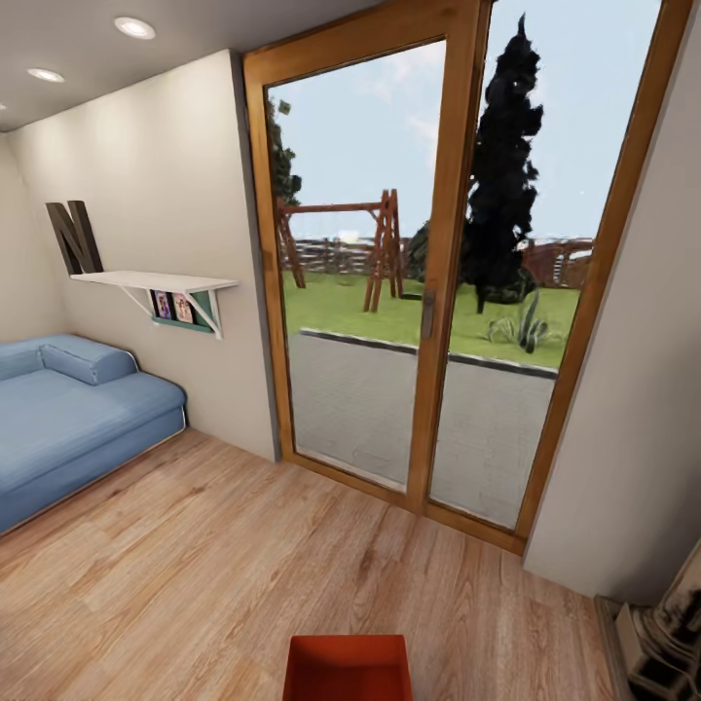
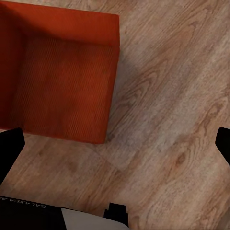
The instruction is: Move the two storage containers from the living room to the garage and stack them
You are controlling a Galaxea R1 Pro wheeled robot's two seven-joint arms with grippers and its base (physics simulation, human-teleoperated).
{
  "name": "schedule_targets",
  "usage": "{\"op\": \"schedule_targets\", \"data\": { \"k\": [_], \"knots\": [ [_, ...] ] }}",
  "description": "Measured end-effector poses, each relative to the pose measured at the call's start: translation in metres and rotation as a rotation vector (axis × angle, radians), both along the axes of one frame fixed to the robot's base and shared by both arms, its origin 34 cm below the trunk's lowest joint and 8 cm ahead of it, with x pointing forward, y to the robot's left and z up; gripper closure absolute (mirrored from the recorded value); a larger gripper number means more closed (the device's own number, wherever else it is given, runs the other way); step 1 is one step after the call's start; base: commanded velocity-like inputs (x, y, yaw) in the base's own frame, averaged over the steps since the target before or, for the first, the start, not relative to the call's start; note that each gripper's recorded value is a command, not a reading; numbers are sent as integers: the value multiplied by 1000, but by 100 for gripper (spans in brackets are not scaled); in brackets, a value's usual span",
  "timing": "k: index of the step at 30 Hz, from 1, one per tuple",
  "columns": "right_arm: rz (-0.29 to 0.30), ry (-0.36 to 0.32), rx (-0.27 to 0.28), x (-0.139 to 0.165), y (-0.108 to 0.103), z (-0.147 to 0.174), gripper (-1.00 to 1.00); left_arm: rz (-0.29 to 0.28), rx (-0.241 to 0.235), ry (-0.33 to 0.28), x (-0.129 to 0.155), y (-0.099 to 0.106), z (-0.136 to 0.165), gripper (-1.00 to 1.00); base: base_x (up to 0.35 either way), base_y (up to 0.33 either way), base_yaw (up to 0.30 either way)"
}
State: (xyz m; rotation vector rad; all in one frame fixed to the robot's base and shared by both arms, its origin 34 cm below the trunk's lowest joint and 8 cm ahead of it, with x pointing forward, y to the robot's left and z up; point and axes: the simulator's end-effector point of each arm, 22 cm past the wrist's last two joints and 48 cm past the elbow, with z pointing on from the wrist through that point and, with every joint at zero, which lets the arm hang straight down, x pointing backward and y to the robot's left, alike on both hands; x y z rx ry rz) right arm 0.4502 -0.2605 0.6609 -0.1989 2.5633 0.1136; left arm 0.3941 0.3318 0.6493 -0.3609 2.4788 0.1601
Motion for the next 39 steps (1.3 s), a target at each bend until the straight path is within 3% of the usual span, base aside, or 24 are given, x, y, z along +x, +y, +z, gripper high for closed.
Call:
{"op": "schedule_targets", "data": {
  "k": [9,19,39],
  "knots": [
    [-1,0,0,0,0,0,-100,0,1,0,0,0,0,-100,9,0,3],
    [0,0,0,0,0,0,-100,0,1,0,0,0,0,-100,183,0,0],
    [0,0,0,0,0,0,-100,1,1,0,0,1,0,-100,8,0,0]
  ]
}}
